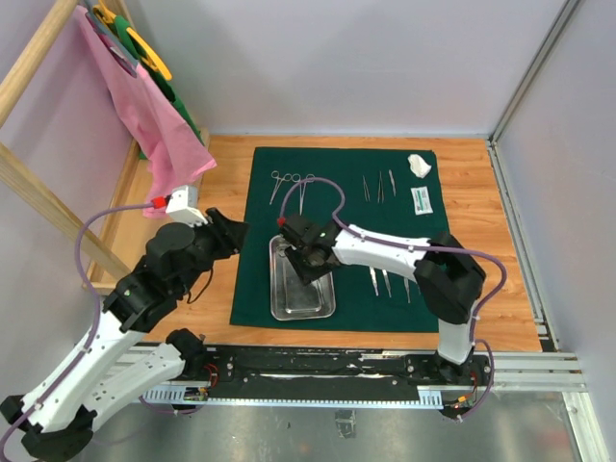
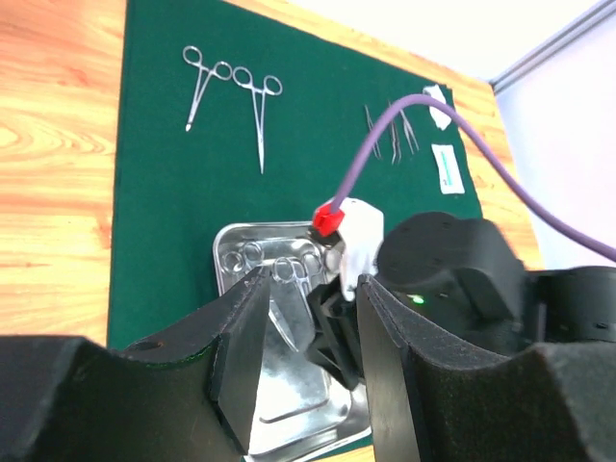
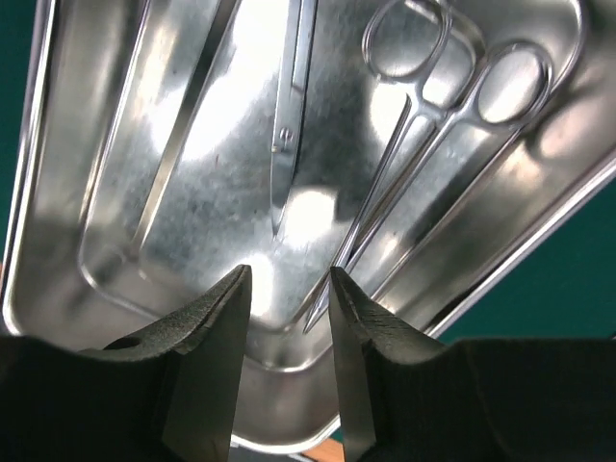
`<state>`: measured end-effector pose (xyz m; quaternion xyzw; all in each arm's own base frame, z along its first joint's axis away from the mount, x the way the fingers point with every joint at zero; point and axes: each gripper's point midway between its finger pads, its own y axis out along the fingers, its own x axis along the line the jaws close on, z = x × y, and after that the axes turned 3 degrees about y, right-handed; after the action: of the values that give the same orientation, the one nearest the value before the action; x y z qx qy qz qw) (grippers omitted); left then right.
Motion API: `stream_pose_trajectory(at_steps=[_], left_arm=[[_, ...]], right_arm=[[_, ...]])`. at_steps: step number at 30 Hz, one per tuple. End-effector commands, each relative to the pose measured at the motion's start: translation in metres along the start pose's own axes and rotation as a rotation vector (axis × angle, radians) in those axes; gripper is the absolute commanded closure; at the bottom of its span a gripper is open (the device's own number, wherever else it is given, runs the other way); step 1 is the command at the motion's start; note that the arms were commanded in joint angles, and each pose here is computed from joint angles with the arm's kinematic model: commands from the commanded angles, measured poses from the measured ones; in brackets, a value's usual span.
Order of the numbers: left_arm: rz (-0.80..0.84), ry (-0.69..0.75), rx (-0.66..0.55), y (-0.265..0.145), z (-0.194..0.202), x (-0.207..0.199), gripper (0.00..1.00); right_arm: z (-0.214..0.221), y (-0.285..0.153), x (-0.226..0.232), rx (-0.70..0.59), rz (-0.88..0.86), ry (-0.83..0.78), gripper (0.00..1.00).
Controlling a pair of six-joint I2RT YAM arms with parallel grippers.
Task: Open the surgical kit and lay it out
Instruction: Pick up the medical item from the container.
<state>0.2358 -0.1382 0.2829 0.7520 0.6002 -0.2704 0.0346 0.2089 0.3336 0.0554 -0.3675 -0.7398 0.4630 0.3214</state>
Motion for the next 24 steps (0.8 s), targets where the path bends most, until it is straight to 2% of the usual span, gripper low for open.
stream_pose_trajectory(at_steps=[1,14,19,24], left_arm=[[-0.059,-0.002,-0.023,-0.015,-0.008,0.015,0.54],[-0.068,0.012,-0.049,-0.027,-0.017,0.021,0.54],[-0.071,0.017,-0.047,-0.027,-0.016,0.021,0.54],[-0.072,0.015,-0.045,-0.027,-0.015,0.022,0.54]], right_arm=[[-0.008,0.005,-0.011,0.015,0.156,-0.090,0.61],[-0.001,0.043,-0.004,0.102,0.155,-0.110,0.62],[0.006,0.049,-0.003,0.127,0.146,-0.106,0.73],[0.015,0.049,-0.006,0.144,0.155,-0.086,0.77]])
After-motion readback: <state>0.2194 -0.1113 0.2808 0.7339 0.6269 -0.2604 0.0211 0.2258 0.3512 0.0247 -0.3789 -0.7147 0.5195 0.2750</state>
